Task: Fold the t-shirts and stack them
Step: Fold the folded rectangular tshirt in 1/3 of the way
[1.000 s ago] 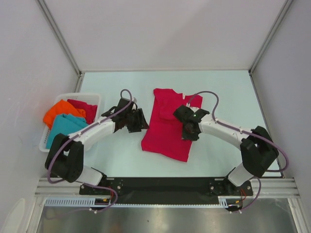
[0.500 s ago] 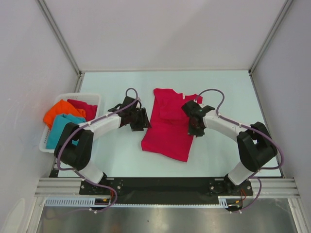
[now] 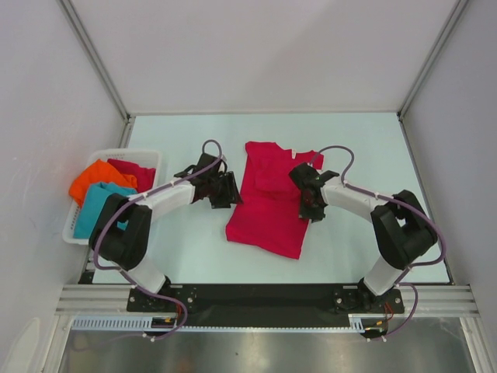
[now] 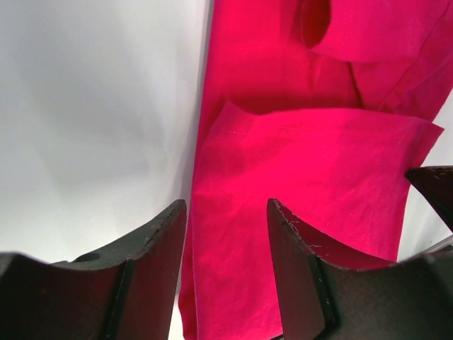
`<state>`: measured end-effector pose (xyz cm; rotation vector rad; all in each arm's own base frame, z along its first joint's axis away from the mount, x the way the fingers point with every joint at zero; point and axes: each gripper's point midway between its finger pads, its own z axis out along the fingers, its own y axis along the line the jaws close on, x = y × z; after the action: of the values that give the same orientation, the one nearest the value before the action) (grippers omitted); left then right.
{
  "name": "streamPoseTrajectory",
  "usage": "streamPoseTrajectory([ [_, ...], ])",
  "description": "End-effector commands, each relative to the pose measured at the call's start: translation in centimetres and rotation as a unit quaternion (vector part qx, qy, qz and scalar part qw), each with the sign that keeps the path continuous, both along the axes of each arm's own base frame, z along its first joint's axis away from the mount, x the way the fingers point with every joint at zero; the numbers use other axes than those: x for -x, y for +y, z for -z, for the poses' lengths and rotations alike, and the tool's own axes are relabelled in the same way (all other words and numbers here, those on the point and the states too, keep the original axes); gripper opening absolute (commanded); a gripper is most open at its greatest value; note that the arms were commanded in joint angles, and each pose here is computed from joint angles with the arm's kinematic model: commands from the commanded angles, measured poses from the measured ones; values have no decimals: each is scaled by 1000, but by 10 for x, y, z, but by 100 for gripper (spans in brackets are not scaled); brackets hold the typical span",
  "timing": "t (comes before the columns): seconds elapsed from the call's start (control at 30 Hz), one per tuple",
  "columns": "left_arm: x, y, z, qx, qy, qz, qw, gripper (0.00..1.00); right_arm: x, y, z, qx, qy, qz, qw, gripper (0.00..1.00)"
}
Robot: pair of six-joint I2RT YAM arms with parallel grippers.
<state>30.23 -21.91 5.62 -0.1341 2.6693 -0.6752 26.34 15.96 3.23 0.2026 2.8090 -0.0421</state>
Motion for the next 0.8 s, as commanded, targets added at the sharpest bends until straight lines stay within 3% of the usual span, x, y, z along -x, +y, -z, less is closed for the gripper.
streamPoseTrajectory([
  [0.0,-13,-13,-11,17,-23,19,999,54,-6,2,1,-4,-7,-3,1000,34],
  [0.47,-17,-23,19,28,1,24,999,45,-10,6,7,-12,-6,-3,1000,28],
  [0.63,-21,-25,20,31,0,24,999,41,-13,9,8,-16,-7,-4,1000,17],
  [0.77,-23,-28,20,33,0,25,999,27,-15,12,7,-20,-8,-6,1000,5],
])
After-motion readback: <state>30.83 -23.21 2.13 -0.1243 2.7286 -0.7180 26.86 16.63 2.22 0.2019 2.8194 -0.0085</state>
